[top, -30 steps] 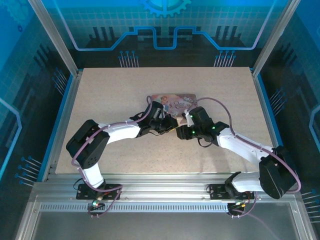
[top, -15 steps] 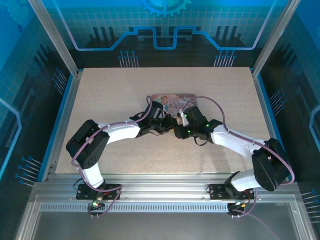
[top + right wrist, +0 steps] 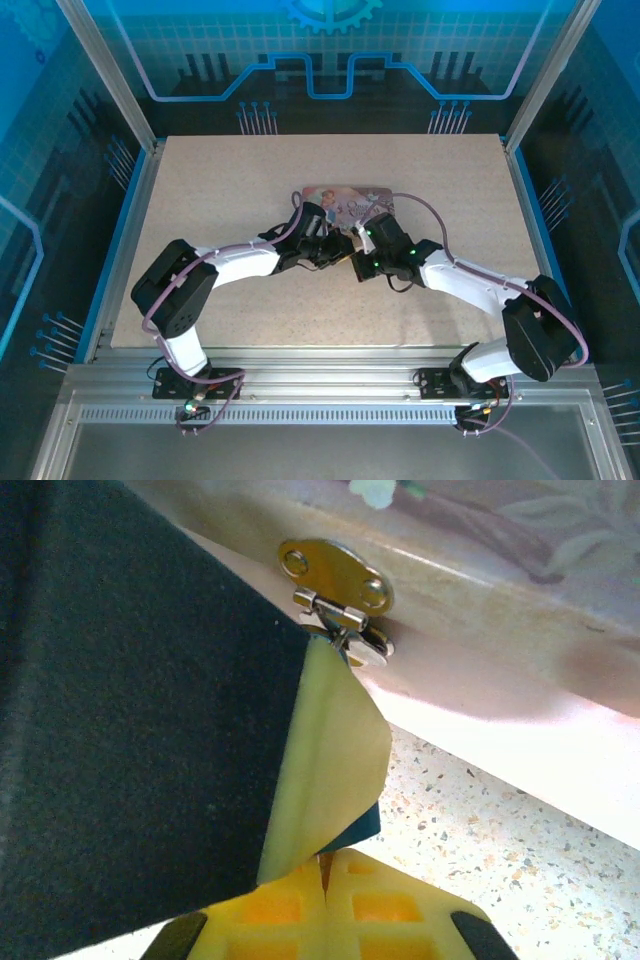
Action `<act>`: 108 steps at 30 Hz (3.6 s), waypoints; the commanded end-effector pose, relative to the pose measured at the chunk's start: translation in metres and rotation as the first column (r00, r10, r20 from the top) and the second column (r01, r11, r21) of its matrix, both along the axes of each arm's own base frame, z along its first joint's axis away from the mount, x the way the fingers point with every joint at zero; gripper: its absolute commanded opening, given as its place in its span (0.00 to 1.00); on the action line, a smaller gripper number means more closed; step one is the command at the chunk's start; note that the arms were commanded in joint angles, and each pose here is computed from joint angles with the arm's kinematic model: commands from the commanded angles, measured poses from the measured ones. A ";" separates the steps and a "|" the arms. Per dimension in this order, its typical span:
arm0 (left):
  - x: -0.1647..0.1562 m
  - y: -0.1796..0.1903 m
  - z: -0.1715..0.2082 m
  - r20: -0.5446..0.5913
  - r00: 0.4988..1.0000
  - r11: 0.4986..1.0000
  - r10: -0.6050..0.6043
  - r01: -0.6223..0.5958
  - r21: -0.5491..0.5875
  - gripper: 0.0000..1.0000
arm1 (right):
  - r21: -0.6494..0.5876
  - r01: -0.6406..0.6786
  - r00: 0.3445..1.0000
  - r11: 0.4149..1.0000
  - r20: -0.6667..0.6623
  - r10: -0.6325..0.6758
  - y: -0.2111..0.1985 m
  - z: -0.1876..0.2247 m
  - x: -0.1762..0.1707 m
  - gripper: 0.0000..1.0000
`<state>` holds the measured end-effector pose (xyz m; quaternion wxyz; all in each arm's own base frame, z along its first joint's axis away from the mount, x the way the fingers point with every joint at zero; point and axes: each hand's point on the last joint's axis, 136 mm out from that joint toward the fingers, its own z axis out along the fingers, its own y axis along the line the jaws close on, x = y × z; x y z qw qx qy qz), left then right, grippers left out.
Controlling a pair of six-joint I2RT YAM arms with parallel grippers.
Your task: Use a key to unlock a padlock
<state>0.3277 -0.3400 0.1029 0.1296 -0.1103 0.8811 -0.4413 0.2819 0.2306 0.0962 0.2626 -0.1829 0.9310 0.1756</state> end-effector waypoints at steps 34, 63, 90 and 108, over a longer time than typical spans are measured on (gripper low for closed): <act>-0.019 0.025 -0.042 -0.016 1.000 0.992 -0.019 0.021 0.126 0.17 | 0.049 0.040 0.999 0.998 -0.032 -0.039 -0.009 -0.009 -0.013 0.31; -0.030 0.054 -0.003 0.077 0.997 0.986 0.013 -0.026 0.168 0.37 | 0.004 -0.029 1.000 1.000 -0.008 0.029 0.009 -0.023 -0.021 0.35; -0.035 0.112 0.005 0.095 0.982 0.972 0.161 -0.175 0.158 0.54 | -0.101 0.044 0.995 0.994 0.089 -0.035 0.045 -0.047 -0.002 0.42; -0.034 0.120 -0.002 0.075 0.981 0.969 0.179 -0.189 0.161 0.55 | -0.154 0.064 0.996 0.986 0.067 -0.054 0.054 -0.071 0.008 0.32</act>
